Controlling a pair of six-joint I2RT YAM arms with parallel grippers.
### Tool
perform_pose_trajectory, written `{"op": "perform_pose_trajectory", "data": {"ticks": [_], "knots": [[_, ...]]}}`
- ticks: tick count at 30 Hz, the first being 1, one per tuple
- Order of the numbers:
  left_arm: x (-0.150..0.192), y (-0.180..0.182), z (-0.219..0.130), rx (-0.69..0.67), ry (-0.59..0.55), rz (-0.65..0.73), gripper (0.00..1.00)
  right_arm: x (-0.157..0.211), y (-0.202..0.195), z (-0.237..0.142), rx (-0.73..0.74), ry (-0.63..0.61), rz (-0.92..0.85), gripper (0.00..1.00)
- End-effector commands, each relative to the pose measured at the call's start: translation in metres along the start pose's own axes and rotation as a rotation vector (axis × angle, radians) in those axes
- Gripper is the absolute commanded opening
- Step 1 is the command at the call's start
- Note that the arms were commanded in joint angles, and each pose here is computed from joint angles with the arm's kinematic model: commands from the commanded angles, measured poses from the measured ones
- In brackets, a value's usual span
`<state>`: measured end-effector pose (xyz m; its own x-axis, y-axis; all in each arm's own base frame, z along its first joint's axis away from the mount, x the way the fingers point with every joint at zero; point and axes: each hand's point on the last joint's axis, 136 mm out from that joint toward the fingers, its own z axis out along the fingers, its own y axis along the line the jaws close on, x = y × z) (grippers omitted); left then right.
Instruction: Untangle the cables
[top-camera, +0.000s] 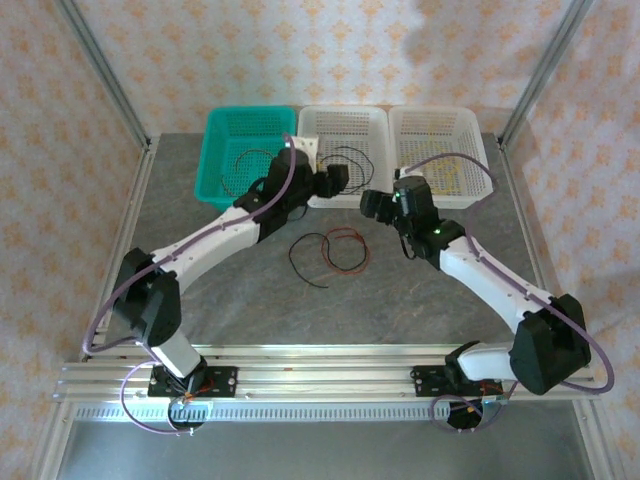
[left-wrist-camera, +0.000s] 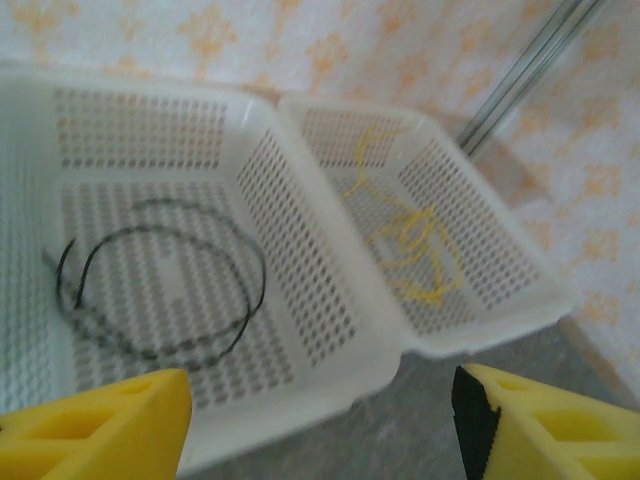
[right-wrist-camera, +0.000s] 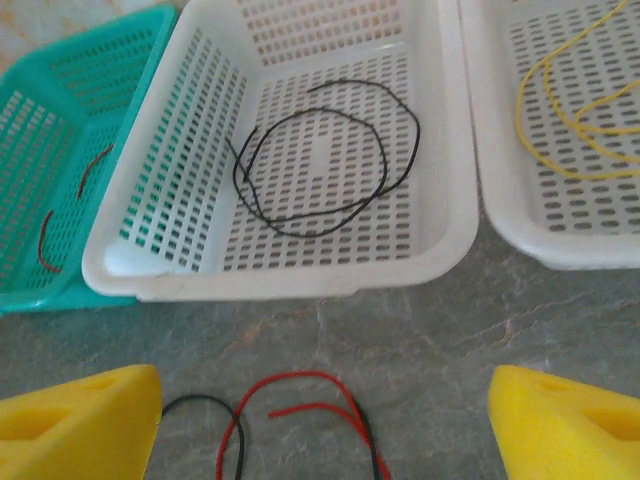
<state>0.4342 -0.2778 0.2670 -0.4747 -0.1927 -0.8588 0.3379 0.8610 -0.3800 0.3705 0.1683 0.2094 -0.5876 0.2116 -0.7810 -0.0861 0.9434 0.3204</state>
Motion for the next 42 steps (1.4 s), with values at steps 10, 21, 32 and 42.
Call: {"op": "perform_pose_trajectory", "data": {"ticks": [10, 21, 32, 42], "knots": [[0.075, 0.026, -0.058, 0.001, 0.0, -0.115, 0.75, 0.095, -0.02, 0.015, 0.184, 0.188, 0.138, 0.64], [0.144, 0.028, -0.08, 0.005, 0.058, -0.119, 0.73, 0.139, -0.035, 0.034, 0.298, 0.329, 0.114, 0.46], [0.162, 0.026, -0.078, 0.026, 0.074, -0.143, 0.73, 0.148, -0.028, 0.061, 0.301, 0.378, 0.064, 0.33], [0.162, 0.025, -0.077, 0.027, 0.075, -0.142, 0.73, 0.164, -0.033, 0.075, 0.332, 0.418, 0.046, 0.28]]}}
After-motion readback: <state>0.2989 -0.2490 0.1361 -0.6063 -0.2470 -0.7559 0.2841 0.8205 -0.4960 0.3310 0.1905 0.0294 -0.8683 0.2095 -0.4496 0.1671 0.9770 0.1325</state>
